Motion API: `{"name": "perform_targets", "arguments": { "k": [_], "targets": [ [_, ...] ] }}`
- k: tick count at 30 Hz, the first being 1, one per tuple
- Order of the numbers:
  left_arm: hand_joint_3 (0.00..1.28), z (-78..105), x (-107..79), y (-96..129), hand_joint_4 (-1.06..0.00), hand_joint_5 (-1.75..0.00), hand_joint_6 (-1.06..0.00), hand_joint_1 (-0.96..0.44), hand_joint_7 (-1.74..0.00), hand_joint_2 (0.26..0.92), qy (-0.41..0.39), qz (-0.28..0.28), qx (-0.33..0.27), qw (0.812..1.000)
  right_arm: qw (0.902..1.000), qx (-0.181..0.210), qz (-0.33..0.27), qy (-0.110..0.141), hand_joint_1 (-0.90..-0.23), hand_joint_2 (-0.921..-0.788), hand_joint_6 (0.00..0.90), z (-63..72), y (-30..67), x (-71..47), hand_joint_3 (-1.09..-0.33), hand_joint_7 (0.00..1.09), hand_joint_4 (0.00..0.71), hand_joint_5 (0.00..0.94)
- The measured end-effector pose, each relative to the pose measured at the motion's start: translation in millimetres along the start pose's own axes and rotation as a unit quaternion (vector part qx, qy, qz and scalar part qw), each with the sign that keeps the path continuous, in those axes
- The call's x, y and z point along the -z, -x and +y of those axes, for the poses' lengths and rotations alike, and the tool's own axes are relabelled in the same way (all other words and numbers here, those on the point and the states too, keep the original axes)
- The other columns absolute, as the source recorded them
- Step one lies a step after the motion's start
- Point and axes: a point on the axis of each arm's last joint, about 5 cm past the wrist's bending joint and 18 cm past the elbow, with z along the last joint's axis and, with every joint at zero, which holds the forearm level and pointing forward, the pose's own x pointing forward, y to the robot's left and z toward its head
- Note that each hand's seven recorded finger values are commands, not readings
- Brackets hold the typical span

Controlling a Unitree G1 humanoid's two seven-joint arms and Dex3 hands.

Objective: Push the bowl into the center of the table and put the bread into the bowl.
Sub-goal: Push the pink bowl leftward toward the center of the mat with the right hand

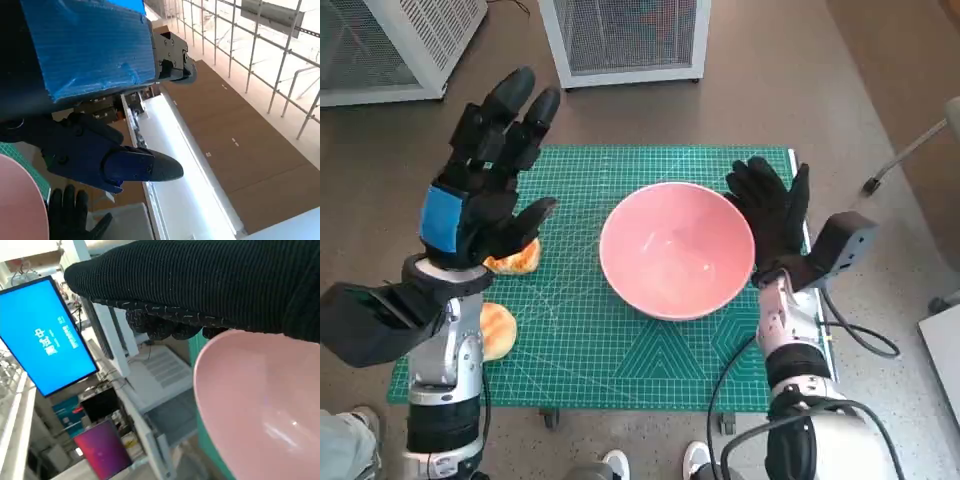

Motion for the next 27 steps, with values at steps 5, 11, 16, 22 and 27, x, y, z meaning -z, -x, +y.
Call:
{"name": "perform_targets", "arguments": {
  "k": [5, 11, 16, 22, 27],
  "targets": [
    [0.31, 2.9, -0.8, 2, -0.24, 0.0, -0.16, -0.63, -0.34, 0.921, -0.016, 0.007, 0.0, 1.0, 0.9999, -0.008, 0.005, -0.009, -0.594, -0.921, 0.193, 9.5, -2.7, 2.0, -0.781, 0.13, 0.131, 0.007],
    [0.33, 6.4, -2.3, 4, -0.24, 0.0, -0.15, -0.63, -0.34, 0.921, -0.024, 0.009, -0.003, 1.0, 0.9997, -0.014, 0.009, -0.016, -0.6, -0.921, 0.196, 18.3, -4.9, 3.7, -0.775, 0.13, 0.146, 0.012],
    [0.34, 7.2, -4.0, 5, -0.24, 0.0, -0.15, -0.63, -0.34, 0.921, -0.027, 0.006, -0.004, 1.0, 0.9996, -0.019, 0.011, -0.018, -0.594, -0.921, 0.204, 25.1, -6.7, 4.4, -0.774, 0.13, 0.155, 0.014],
    [0.36, 6.6, -5.6, 5, -0.24, 0.0, -0.14, -0.62, -0.34, 0.921, -0.03, 0.002, -0.003, 1.0, 0.9994, -0.023, 0.016, -0.018, -0.59, -0.921, 0.219, 28.5, -7.3, 5.3, -0.772, 0.14, 0.162, 0.013],
    [0.36, 6.6, -5.0, 7, -0.24, 0.0, -0.13, -0.62, -0.34, 0.921, -0.03, 0.005, -0.005, 1.0, 0.9994, -0.025, 0.018, -0.014, -0.587, -0.921, 0.225, 28.0, -7.6, 4.6, -0.772, 0.14, 0.162, 0.011]
  ]
}}
